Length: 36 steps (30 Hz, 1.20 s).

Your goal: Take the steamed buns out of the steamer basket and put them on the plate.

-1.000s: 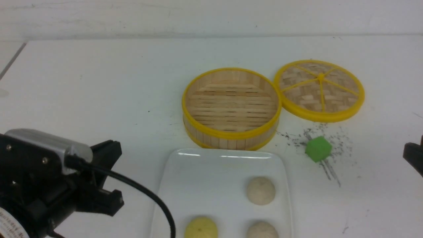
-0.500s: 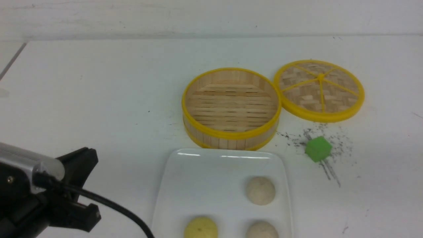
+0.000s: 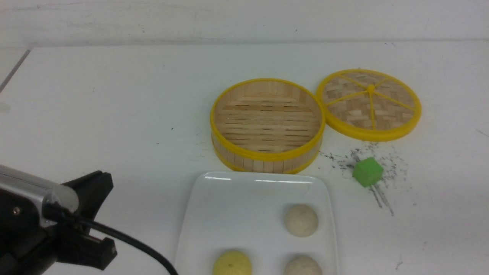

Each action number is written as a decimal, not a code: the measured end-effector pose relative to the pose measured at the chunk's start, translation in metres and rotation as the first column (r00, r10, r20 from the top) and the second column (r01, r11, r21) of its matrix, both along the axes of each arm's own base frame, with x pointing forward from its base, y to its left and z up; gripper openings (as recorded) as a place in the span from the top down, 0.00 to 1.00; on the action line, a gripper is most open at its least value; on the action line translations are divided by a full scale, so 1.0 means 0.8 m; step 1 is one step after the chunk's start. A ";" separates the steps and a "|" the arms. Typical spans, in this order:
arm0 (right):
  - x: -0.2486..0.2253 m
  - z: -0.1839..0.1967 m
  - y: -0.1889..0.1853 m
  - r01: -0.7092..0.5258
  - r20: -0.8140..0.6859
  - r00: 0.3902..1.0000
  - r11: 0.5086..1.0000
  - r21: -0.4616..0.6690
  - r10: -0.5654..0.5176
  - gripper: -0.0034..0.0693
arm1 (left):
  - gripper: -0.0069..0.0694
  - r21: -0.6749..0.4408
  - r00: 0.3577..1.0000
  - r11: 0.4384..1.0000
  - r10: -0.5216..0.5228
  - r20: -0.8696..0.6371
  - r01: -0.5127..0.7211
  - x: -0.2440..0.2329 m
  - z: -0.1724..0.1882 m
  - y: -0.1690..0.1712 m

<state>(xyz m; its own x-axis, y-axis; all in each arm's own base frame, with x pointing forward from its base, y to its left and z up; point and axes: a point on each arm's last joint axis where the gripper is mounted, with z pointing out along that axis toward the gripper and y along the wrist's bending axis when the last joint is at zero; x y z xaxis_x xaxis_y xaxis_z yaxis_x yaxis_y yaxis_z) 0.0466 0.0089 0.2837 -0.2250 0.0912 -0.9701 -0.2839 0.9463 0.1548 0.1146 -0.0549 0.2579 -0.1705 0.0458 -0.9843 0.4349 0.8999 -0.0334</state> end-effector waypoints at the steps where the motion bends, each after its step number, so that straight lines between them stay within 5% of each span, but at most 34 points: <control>1: -0.001 -0.001 0.001 -0.006 -0.016 1.000 1.000 0.018 0.006 0.62 | 0.81 0.001 1.000 1.000 0.000 0.000 0.000 0.000 0.000 0.000; 36: 0.012 -0.038 0.018 -0.097 0.085 0.992 0.995 0.018 0.095 0.62 | 0.79 0.019 0.999 1.000 -0.018 0.032 0.017 0.000 0.002 -0.001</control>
<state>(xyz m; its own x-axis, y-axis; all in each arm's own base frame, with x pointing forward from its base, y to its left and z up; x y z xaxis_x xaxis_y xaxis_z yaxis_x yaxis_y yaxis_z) 0.0560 0.0231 0.2533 -0.1517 0.0942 -0.9839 -0.3859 0.9108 0.1467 0.1144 -0.0560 0.2598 -0.1374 0.0670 -0.9882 0.4510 0.8925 -0.0022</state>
